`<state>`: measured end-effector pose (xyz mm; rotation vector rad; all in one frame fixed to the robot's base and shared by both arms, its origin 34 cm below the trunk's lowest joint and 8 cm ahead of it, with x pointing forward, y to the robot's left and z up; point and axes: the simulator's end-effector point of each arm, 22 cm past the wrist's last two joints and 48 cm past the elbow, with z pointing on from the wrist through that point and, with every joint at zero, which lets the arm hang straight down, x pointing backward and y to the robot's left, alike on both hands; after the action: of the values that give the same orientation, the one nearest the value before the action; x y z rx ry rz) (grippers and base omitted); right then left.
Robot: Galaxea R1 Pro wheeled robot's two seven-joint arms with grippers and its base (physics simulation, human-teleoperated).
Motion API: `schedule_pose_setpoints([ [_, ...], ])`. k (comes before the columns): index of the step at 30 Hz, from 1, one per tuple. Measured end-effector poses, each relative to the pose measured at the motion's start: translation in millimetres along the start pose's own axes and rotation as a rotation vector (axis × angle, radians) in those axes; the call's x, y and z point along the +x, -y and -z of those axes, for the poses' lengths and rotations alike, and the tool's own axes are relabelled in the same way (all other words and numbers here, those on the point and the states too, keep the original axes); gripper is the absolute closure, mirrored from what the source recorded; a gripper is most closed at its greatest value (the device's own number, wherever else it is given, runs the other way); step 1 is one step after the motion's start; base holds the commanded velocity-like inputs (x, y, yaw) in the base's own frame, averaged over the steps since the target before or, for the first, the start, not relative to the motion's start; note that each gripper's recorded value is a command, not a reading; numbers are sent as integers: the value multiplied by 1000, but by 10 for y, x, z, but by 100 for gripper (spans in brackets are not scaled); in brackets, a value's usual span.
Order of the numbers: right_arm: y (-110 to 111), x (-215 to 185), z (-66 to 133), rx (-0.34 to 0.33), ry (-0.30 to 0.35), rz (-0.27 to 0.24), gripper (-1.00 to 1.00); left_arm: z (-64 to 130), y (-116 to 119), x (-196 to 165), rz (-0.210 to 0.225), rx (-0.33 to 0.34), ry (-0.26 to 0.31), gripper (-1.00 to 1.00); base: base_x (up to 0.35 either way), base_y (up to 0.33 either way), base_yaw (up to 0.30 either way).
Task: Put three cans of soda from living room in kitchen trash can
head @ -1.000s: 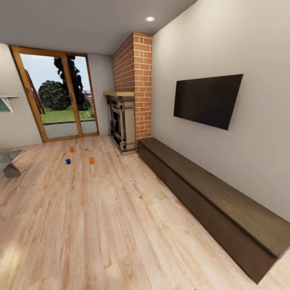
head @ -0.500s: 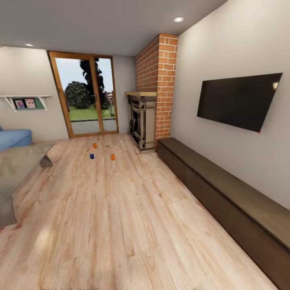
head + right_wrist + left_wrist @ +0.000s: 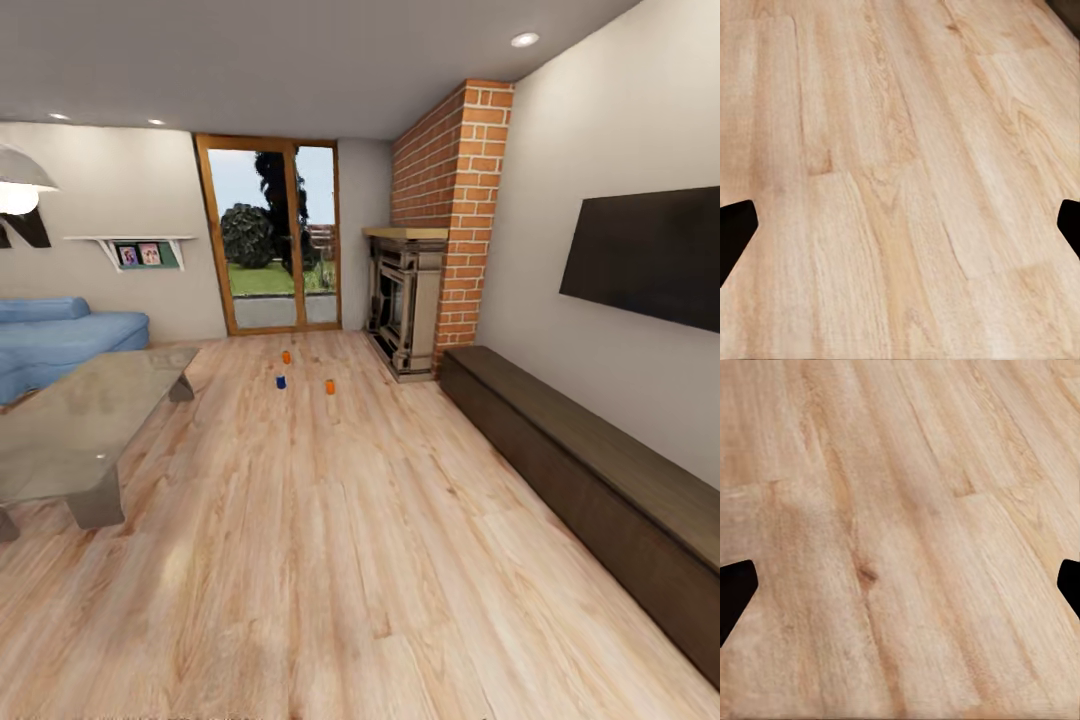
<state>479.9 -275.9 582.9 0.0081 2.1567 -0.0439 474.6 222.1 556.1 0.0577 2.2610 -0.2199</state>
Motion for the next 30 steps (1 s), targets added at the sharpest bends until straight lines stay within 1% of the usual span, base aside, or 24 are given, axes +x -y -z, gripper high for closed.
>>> schedule_pose_setpoints([
  [19,5,5,1,1,-1,0,-100,1,-18,-4,5,-5,1,-100,126,284,255],
  [30,10,5,1,2,-1,0,-100,4,-37,-5,6,-8,2,-100,159,259,246],
])
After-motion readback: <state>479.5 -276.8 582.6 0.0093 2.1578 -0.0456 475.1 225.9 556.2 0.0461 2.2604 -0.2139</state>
